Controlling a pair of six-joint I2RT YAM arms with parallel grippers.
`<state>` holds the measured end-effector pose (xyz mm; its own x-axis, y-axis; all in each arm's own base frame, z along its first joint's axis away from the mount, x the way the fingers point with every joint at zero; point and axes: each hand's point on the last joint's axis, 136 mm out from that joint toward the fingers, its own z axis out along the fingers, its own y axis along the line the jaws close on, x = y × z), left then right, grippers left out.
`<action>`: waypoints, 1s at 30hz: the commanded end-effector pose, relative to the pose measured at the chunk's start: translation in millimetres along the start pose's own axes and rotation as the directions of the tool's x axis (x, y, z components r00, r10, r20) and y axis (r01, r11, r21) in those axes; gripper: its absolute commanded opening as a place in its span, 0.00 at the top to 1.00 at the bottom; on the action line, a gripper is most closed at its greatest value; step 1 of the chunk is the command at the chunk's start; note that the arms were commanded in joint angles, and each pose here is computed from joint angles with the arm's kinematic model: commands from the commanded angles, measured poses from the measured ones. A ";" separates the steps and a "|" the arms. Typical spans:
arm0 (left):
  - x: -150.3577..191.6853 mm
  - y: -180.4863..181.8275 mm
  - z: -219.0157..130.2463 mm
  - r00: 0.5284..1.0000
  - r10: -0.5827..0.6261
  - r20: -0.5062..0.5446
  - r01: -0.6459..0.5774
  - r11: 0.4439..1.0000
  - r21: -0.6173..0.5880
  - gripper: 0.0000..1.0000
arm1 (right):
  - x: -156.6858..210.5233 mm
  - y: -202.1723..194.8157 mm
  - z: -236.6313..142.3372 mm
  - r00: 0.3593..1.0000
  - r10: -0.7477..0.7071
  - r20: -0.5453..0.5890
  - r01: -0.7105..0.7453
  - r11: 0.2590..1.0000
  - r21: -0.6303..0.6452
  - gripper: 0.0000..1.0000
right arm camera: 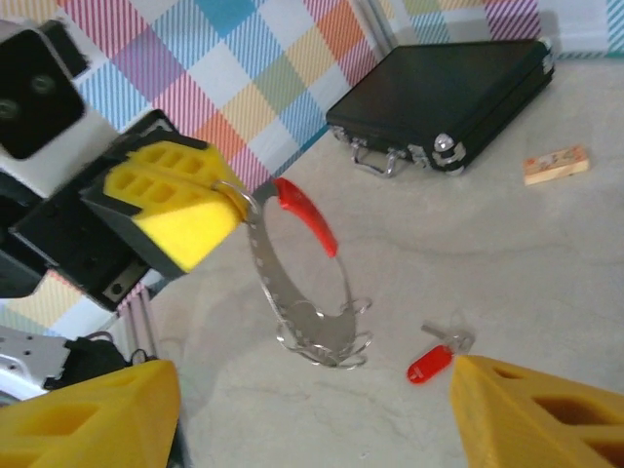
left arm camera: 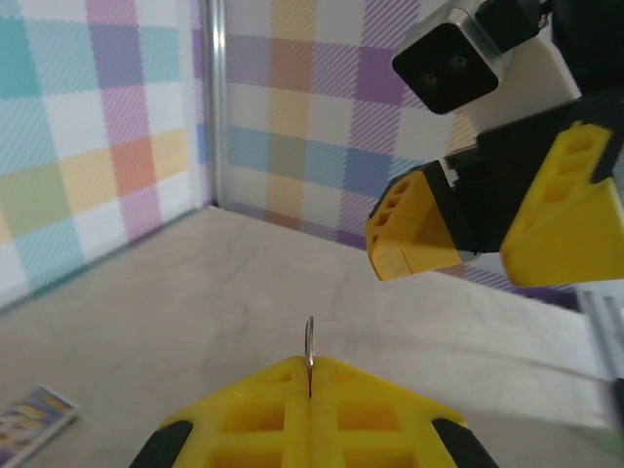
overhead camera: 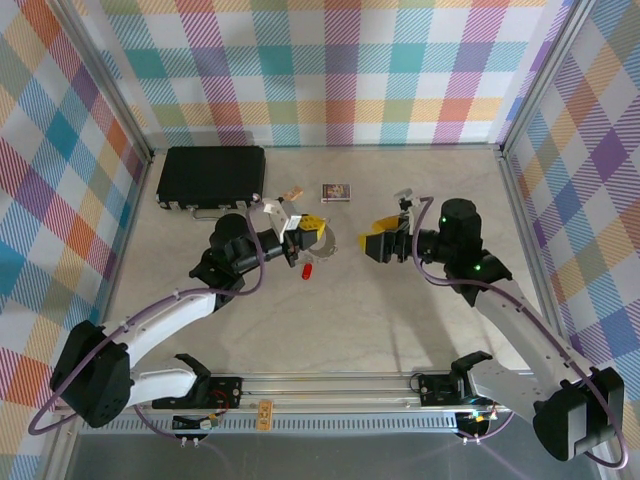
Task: Put the keys on the keyring
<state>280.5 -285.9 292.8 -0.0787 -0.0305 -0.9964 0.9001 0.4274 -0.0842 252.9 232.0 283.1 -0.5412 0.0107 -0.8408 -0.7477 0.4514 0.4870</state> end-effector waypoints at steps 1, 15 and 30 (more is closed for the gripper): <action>-10.7 -16.0 -1.0 0.994 -0.103 0.019 0.098 0.980 0.176 1.00 | -10.3 17.4 2.5 0.998 -0.060 -0.019 0.059 0.997 -0.054 0.34; -3.6 -15.0 -2.7 0.987 -0.160 0.026 0.145 0.945 0.291 1.00 | -8.0 21.8 34.4 0.982 -0.086 -0.165 0.065 0.989 -0.130 0.60; 0.5 -19.3 -3.2 0.988 -0.155 0.003 0.146 0.938 0.315 1.00 | -4.2 34.2 47.7 0.974 -0.103 -0.203 0.051 0.968 -0.247 0.69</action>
<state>265.5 -293.1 286.1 -0.2555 -0.0901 -0.9626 0.9537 0.1399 -0.2662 253.2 284.8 283.8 -0.5539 -0.2047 -0.8070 -0.8244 0.2701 0.4973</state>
